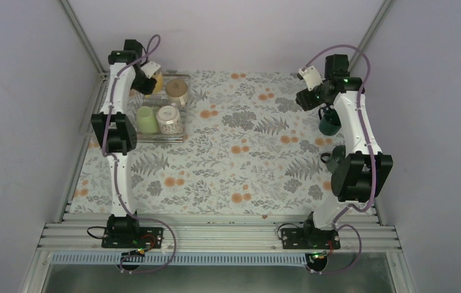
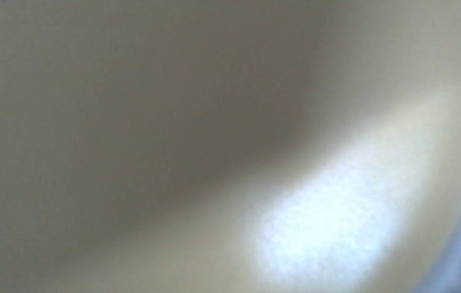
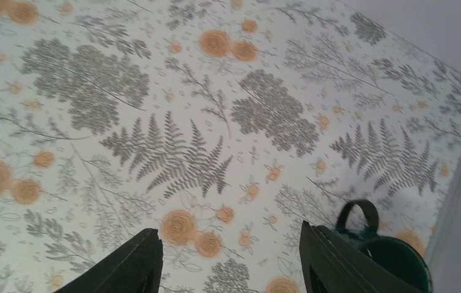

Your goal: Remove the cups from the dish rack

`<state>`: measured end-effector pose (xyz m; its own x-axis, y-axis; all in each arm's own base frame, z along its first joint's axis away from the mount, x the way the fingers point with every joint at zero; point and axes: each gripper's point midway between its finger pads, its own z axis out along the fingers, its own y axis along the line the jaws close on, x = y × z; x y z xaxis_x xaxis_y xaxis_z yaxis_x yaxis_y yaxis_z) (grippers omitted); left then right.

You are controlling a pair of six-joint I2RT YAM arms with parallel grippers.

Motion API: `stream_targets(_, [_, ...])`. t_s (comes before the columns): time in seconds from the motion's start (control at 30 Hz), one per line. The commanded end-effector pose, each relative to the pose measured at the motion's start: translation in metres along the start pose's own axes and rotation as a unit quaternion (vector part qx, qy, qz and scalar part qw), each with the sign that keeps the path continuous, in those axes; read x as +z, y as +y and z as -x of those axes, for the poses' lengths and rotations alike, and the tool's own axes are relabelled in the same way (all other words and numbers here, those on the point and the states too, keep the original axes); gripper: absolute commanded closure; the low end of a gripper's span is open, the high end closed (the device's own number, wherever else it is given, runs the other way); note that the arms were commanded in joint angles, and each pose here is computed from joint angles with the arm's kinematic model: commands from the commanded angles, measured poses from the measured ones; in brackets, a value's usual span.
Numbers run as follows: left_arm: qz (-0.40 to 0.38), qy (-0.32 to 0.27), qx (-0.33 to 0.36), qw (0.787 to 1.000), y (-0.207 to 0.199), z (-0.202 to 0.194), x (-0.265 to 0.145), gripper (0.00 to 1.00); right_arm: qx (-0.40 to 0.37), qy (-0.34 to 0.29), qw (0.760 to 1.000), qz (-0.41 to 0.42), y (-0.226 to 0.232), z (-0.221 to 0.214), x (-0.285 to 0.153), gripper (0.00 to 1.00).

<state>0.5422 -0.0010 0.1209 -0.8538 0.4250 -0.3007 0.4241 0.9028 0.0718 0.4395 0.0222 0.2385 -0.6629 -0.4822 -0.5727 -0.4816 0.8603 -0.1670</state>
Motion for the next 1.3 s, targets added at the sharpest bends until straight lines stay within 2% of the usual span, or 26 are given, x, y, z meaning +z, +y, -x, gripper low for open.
stream_targets(0.0, [0.068, -0.219, 0.036, 0.973, 0.010, 0.068, -0.160, 0.98, -0.005, -0.070, 0.995, 0.076, 0.031, 0.033, -0.027, 0.40])
stream_targets(0.07, [0.048, -0.279, 0.047, 0.958, -0.008, 0.076, -0.206, 0.98, -0.011, -0.103, 0.986, 0.133, 0.050, 0.048, -0.043, 0.38])
stream_targets(0.17, [-0.032, -0.360, 0.070, 0.930, -0.049, 0.085, -0.256, 0.98, -0.021, -0.153, 0.965, 0.212, 0.076, 0.071, -0.074, 0.36])
stream_targets(0.3, [-0.175, -0.444, 0.097, 0.874, -0.107, 0.090, -0.310, 0.98, -0.036, -0.234, 0.917, 0.322, 0.109, 0.103, -0.123, 0.33])
stream_targets(0.47, [-0.296, -0.474, 0.141, 0.817, -0.171, 0.094, -0.349, 0.98, -0.051, -0.324, 0.831, 0.450, 0.143, 0.121, -0.176, 0.33])
stream_targets(0.53, [-0.315, -0.473, 0.176, 0.804, -0.201, 0.093, -0.354, 0.98, -0.058, -0.352, 0.796, 0.489, 0.154, 0.119, -0.194, 0.32])
stream_targets(0.6, [-0.333, -0.467, 0.205, 0.793, -0.230, 0.091, -0.354, 0.98, -0.069, -0.371, 0.774, 0.508, 0.163, 0.116, -0.206, 0.30])
stream_targets(0.7, [-0.359, -0.453, 0.239, 0.780, -0.270, 0.087, -0.350, 0.98, -0.102, -0.409, 0.765, 0.487, 0.174, 0.120, -0.220, 0.27])
stream_targets(0.8, [-0.369, -0.442, 0.262, 0.774, -0.297, 0.087, -0.342, 0.98, -0.110, -0.410, 0.765, 0.484, 0.179, 0.127, -0.222, 0.27])
stream_targets(0.97, [-0.399, -0.426, 0.280, 0.762, -0.323, 0.084, -0.336, 0.98, -0.098, -0.408, 0.773, 0.476, 0.176, 0.130, -0.209, 0.27])
stream_targets(1.27, [-0.445, -0.405, 0.306, 0.737, -0.362, 0.074, -0.333, 0.98, -0.094, -0.406, 0.772, 0.480, 0.174, 0.133, -0.199, 0.27])
